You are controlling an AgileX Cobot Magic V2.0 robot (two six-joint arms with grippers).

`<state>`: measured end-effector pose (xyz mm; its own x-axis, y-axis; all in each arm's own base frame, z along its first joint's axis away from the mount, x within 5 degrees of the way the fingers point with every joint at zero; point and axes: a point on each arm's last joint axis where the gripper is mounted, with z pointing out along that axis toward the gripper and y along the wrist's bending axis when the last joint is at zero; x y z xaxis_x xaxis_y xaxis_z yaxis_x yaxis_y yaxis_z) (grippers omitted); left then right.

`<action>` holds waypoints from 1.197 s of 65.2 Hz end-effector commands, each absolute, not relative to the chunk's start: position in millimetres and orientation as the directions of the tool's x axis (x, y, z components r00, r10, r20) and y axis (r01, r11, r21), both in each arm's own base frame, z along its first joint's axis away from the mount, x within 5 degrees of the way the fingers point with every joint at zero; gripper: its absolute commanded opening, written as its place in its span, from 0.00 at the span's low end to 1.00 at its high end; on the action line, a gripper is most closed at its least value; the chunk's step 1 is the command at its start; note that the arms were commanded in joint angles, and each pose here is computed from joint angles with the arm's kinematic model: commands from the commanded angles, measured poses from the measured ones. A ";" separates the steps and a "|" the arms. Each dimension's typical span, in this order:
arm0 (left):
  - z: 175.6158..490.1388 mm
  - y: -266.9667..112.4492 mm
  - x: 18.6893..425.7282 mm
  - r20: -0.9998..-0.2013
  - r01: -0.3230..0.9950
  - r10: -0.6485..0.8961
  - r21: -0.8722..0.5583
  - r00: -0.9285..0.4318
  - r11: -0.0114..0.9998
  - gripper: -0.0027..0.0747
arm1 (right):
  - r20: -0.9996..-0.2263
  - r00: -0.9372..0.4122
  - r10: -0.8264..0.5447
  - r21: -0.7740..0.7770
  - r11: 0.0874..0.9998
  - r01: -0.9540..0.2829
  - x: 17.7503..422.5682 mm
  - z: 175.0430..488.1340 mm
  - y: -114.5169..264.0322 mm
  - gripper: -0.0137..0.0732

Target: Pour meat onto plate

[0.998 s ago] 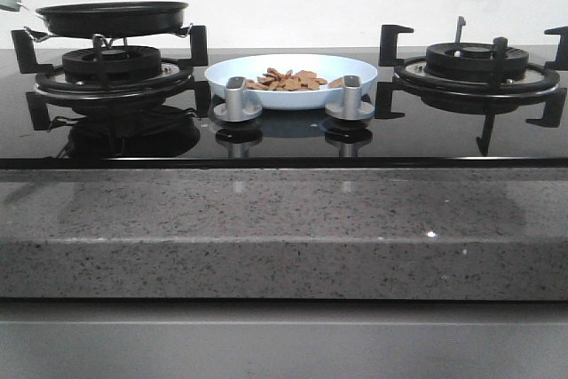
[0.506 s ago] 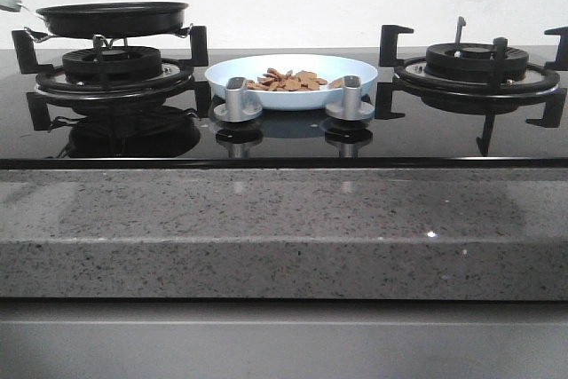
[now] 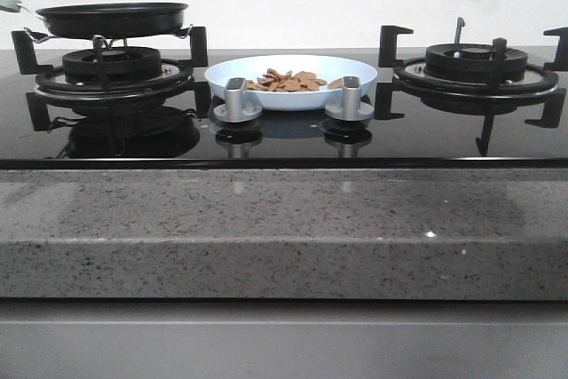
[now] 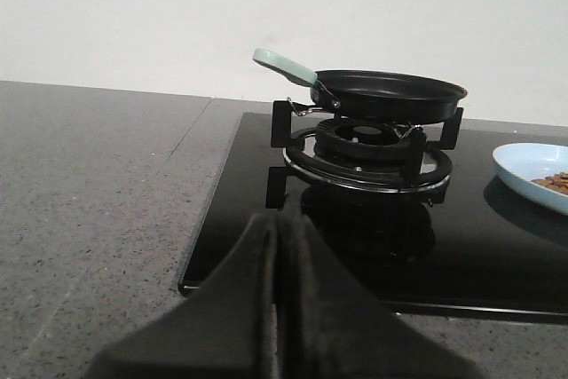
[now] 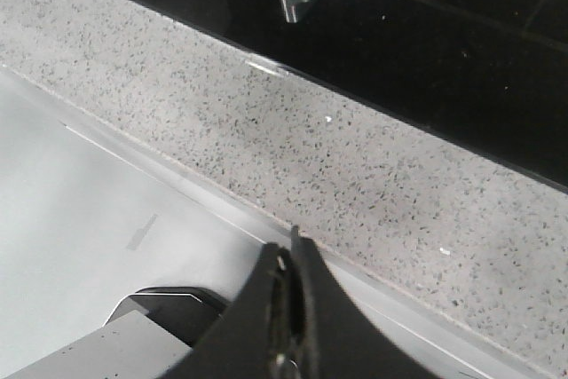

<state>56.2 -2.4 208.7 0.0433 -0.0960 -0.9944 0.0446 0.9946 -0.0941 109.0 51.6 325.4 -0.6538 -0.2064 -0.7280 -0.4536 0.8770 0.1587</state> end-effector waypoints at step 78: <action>215.9 -1.6 54.3 -0.984 0.047 -0.105 -0.099 0.143 0.994 0.01 | -0.977 -0.214 -0.015 0.037 0.970 -0.238 84.5 308.3 21.7 0.08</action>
<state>56.2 -2.4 209.0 0.0457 -0.0961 -0.9943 0.0447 0.9946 -0.0941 85.7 29.9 303.7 -0.4064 -0.0808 -0.9101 -0.3204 0.9454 0.0592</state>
